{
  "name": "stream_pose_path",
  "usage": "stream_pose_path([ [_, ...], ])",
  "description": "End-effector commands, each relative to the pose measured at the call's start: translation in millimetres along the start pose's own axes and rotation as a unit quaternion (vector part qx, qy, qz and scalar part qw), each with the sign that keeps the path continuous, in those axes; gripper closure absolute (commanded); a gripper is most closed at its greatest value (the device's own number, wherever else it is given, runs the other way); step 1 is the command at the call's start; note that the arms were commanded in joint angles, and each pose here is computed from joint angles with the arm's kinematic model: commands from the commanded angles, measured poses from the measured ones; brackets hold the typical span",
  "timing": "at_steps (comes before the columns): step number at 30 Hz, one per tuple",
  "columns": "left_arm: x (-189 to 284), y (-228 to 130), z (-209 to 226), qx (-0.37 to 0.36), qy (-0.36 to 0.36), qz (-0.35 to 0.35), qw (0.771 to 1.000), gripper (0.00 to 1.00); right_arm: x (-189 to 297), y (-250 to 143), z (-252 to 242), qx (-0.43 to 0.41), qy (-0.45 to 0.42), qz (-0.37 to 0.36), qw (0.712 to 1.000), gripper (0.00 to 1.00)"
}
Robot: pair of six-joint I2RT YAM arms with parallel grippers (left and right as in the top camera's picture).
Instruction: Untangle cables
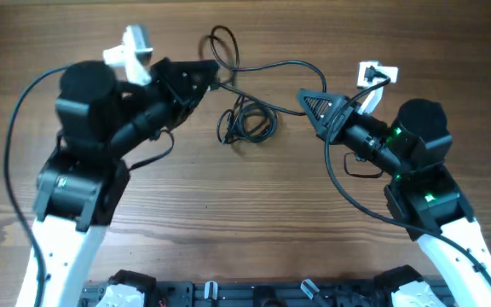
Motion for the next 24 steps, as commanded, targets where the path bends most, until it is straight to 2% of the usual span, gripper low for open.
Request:
stream_pose_path([
  [1, 48.7, 22.8, -10.4, -0.03, 0.055, -0.165, 0.984, 0.94, 4.0, 3.9, -6.2, 0.004, -0.02, -0.011, 1.0, 0.95],
  [4, 51.8, 27.1, -13.8, -0.035, 0.053, -0.191, 0.979, 0.95, 4.2, -3.6, -0.7, -0.01, 0.012, 0.043, 0.999, 0.95],
  [8, 55.8, 37.1, -29.9, -0.06, 0.005, -0.23, 0.971, 0.96, 4.5, -7.7, -7.9, -0.051, -0.012, 0.056, 0.997, 0.95],
  [10, 59.5, 36.1, -32.4, -0.062, 0.001, -0.232, 0.971, 0.95, 4.4, -4.9, -9.5, -0.051, -0.021, 0.037, 0.998, 0.95],
  [13, 59.8, 19.8, -13.0, -0.029, 0.065, -0.182, 0.981, 0.89, 4.2, 5.1, -2.2, -0.03, -0.006, -0.014, 0.999, 0.95],
  [15, 57.4, 6.0, 5.9, 0.002, 0.123, -0.133, 0.983, 0.77, 5.1, 14.2, 10.0, -0.029, 0.03, -0.053, 0.998, 0.95],
  [18, 50.2, -7.8, 18.4, 0.03, 0.142, -0.062, 0.987, 0.14, 7.1, 22.3, 19.7, -0.032, 0.057, -0.091, 0.994, 0.95],
  [19, 45.8, -12.5, 20.9, 0.04, 0.135, -0.029, 0.99, 0.0, 8.2, 25.8, 22.2, -0.034, 0.062, -0.11, 0.991, 0.95],
  [24, 41.2, -22.3, 34.6, 0.067, 0.17, 0.015, 0.983, 0.0, 25.4, 50.7, 43.0, -0.026, 0.065, -0.158, 0.985, 0.95],
])
Point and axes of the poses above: each gripper's point midway between its finger pads, its own x axis back along the fingers, its own z axis along the line the jaws close on, y = z × x, the point moved 10 cm from there along x, back along the fingers, and after that the axes turned 14 degrees about -x, right-handed, at the moved point
